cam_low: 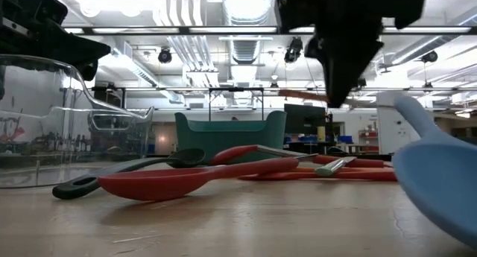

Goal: Pick & Place Kitchen Items
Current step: Put the orange knife into the right transparent bin

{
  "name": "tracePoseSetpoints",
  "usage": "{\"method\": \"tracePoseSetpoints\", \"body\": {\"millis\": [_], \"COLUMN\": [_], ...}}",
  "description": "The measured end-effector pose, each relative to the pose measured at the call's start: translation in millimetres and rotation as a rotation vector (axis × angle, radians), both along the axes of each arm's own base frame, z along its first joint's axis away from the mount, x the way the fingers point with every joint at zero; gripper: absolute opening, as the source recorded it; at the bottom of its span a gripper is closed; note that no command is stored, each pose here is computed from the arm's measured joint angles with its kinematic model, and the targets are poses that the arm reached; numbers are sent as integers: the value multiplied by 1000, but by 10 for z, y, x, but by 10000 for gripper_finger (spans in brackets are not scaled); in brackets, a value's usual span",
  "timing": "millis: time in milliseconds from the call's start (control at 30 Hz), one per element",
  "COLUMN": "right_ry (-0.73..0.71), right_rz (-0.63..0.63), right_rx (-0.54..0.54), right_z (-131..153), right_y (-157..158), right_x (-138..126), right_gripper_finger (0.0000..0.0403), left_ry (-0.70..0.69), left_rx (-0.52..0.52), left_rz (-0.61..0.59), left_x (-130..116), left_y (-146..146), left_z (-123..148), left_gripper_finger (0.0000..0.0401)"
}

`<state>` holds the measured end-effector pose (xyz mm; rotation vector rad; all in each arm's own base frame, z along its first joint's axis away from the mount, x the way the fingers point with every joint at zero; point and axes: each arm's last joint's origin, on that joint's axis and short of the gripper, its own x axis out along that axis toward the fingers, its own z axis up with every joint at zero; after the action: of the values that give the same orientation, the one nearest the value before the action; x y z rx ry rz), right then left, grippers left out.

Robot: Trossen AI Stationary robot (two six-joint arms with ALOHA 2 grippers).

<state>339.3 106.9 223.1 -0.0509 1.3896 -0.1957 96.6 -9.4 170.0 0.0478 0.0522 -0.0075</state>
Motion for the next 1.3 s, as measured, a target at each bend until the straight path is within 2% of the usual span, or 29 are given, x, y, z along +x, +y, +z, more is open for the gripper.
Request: {"method": "tracePoseSetpoints", "body": {"millis": [100,400,600,800,1000,1167,1300], "right_ry": [-30,-22,-28,9,2,22,57], "right_rz": [-3,-42,-74,-98,-275,-458,-559], "right_rx": [-45,-84,-130,-138,-114,-41,16], "right_z": [48,58,65,159,393,626,760], "right_y": [-29,-205,-326,-370,-368,-344,-250], "right_x": [32,66,87,65,37,-24,-96], "right_gripper_finger": [45,38,50,39,49,49,40], "left_ry": [0,0,0,0,0,0,0], "left_rx": [0,0,0,0,0,0,0], "left_rz": [0,0,0,0,0,0,0], "left_x": [0,0,0,0,0,0,0], "left_y": [0,0,0,0,0,0,0], "left_z": [0,0,0,0,0,0,0], "left_gripper_finger": [32,32,32,32,32,32,32]}}
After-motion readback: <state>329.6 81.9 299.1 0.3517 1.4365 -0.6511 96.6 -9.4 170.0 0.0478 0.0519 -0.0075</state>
